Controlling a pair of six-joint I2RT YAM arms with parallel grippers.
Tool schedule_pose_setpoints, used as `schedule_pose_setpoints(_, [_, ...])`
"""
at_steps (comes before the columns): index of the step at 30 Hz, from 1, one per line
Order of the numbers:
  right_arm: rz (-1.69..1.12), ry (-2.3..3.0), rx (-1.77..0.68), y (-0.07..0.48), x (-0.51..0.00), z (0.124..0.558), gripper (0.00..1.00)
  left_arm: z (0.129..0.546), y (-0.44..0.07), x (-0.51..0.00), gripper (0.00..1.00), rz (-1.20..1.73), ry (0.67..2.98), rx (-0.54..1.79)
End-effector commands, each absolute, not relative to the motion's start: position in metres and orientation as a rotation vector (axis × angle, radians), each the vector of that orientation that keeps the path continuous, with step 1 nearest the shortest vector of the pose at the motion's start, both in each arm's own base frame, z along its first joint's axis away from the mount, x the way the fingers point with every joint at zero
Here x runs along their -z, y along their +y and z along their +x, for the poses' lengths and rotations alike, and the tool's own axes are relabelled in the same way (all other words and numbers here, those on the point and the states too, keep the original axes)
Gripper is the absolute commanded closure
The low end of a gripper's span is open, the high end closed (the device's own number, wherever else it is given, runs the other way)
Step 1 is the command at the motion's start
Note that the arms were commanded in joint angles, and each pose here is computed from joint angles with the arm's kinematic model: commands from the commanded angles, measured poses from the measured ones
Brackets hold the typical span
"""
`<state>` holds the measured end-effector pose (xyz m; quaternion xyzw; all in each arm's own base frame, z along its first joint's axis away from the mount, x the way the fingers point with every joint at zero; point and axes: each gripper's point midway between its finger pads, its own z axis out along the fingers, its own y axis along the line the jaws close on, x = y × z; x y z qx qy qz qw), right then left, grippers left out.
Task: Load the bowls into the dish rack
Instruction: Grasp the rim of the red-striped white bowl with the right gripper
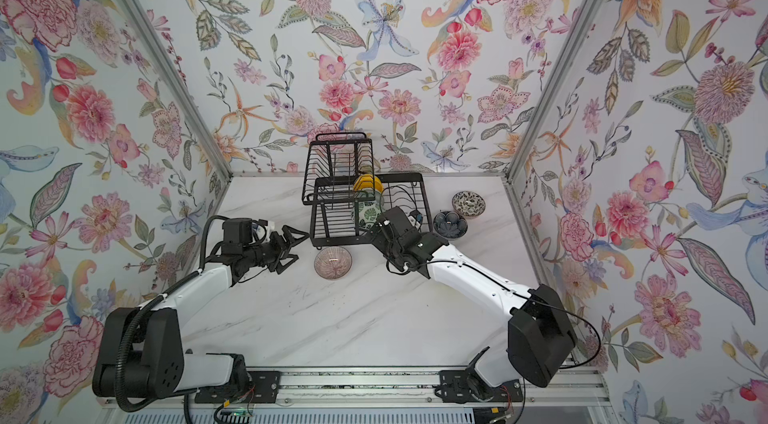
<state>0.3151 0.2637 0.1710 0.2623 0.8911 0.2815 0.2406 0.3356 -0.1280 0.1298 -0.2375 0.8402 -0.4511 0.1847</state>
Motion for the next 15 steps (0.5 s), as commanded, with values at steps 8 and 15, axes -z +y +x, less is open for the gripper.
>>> schedule_pose_setpoints(8, [0.631,2.623,-0.717,0.302,-0.141,0.322,0.01,0.306,-0.123,-0.113,0.01,-0.748,2.374,1.263])
schedule_pose_setpoints(15, [0.512,2.759,-0.649,0.333,-0.109,0.315,0.08,0.286,-0.121,-0.105,0.01,-0.752,2.412,1.244])
